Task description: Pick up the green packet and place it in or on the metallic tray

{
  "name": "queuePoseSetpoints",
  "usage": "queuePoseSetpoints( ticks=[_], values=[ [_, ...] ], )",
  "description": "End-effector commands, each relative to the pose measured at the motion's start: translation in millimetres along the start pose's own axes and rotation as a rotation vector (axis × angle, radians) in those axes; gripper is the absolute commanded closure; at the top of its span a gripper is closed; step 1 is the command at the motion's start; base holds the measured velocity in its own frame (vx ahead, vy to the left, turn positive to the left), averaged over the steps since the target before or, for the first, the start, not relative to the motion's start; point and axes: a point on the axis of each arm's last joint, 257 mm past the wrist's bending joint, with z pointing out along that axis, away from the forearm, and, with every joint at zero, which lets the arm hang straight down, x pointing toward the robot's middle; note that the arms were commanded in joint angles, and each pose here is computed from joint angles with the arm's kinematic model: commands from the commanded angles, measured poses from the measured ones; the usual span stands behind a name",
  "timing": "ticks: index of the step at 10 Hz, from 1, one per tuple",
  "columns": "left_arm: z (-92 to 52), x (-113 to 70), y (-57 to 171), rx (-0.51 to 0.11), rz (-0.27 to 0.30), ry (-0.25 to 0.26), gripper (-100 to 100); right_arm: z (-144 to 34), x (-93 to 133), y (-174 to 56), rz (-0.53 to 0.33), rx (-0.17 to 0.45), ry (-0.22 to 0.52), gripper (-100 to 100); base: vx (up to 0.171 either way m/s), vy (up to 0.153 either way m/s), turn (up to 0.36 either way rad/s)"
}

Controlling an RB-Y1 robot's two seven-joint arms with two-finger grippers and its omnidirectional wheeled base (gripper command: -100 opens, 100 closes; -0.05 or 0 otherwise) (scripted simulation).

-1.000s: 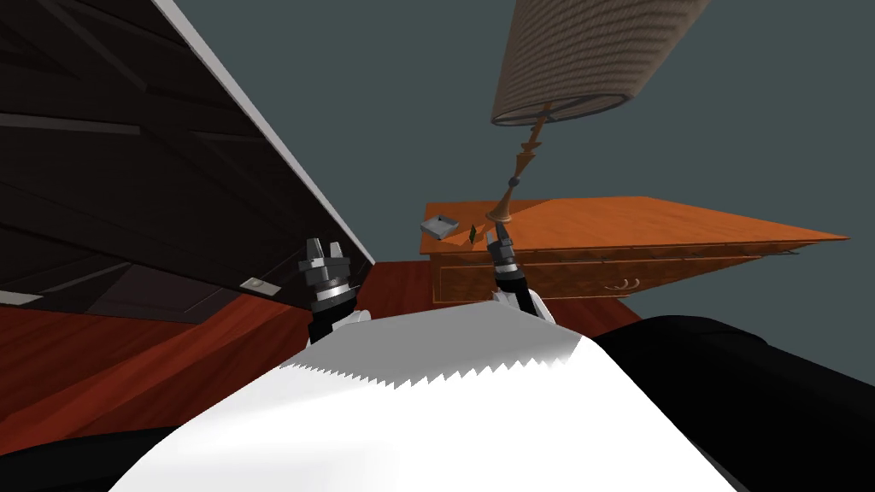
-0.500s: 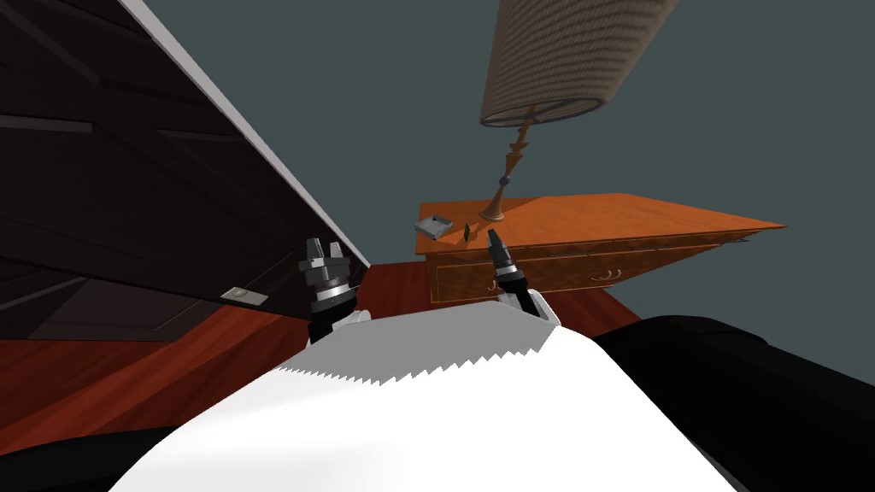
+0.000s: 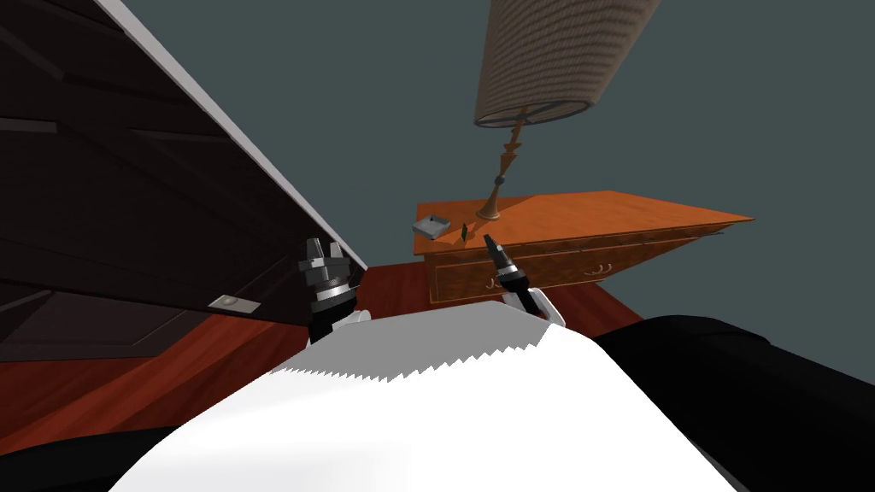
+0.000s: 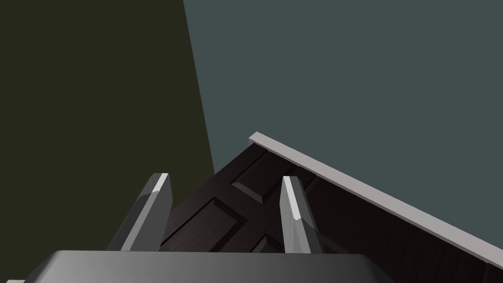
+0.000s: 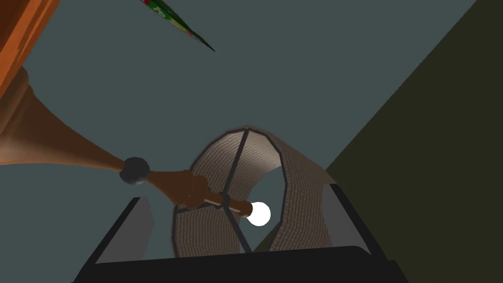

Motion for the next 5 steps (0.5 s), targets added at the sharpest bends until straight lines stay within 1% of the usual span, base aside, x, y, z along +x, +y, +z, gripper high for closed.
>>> queuePoseSetpoints(
  ticks=[1,4,5],
  values=[
    [0.0,0.0,0.0,0.0,0.0,0.0,0,-2.0,0.4,-12.9,-0.085,0.02,0.022,-100,0.011,0.042,-0.038],
    [0.0,0.0,0.0,0.0,0.0,0.0,0,-2.3,-0.3,-38.1,-0.233,0.061,0.054,-100,0.014,0.056,-0.015],
    [0.0,0.0,0.0,0.0,0.0,0.0,0,-2.2,-1.4,-46.7,-0.28,0.076,0.062,-100,0.028,0.077,0.01]
  ],
)
